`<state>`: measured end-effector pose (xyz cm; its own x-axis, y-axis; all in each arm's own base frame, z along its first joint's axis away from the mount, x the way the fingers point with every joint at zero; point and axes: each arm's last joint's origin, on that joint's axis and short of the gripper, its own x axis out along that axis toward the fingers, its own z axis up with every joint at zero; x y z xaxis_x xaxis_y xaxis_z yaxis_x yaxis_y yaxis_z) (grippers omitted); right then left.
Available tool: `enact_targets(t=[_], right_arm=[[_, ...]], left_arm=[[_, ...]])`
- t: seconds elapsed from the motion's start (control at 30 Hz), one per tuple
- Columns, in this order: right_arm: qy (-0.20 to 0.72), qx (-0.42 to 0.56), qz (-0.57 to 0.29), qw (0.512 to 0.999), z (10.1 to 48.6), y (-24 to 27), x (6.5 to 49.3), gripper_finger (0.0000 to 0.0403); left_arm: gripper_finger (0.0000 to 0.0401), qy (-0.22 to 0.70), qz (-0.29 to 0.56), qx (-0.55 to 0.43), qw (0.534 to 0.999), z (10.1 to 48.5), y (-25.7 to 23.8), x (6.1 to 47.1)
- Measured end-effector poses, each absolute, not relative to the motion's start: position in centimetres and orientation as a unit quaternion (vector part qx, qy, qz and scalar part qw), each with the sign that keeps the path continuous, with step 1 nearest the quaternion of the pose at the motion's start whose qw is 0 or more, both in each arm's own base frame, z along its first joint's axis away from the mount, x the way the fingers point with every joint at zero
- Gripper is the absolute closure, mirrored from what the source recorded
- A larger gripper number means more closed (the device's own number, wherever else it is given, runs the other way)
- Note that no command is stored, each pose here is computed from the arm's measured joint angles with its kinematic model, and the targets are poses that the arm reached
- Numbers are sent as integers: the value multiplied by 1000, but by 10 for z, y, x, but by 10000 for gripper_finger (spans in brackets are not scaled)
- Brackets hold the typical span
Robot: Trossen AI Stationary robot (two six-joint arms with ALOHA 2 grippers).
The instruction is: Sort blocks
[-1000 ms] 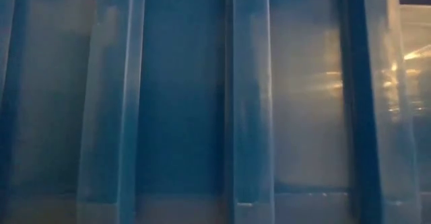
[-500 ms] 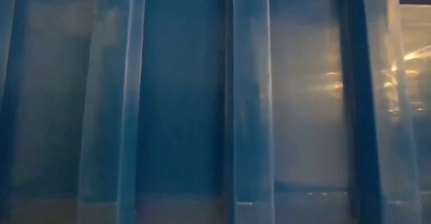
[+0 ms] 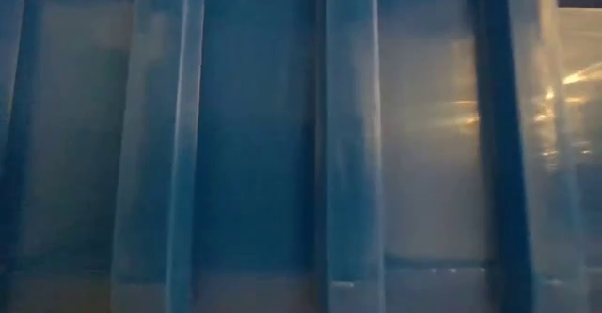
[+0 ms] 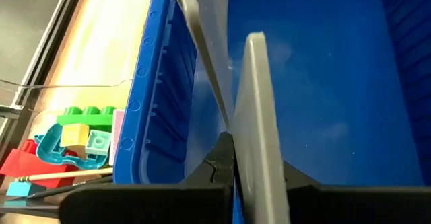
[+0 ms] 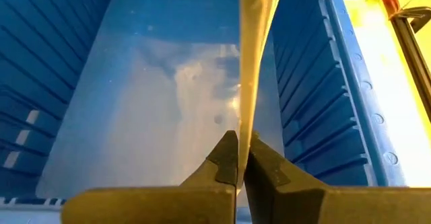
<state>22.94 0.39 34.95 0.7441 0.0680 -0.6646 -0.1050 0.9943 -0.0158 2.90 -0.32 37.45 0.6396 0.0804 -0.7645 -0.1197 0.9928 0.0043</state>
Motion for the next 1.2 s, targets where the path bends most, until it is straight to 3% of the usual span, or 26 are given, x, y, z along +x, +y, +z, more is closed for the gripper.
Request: enact_targets(t=[0.37, 1.2], right_arm=[[378, -55, 29, 924, 341, 2, 237, 402], [444, -52, 9, 894, 343, 1, 201, 403]], left_arm=[[401, 419, 59, -9, 906, 374, -3, 29], [401, 430, 71, 20, 900, 375, -13, 50]])
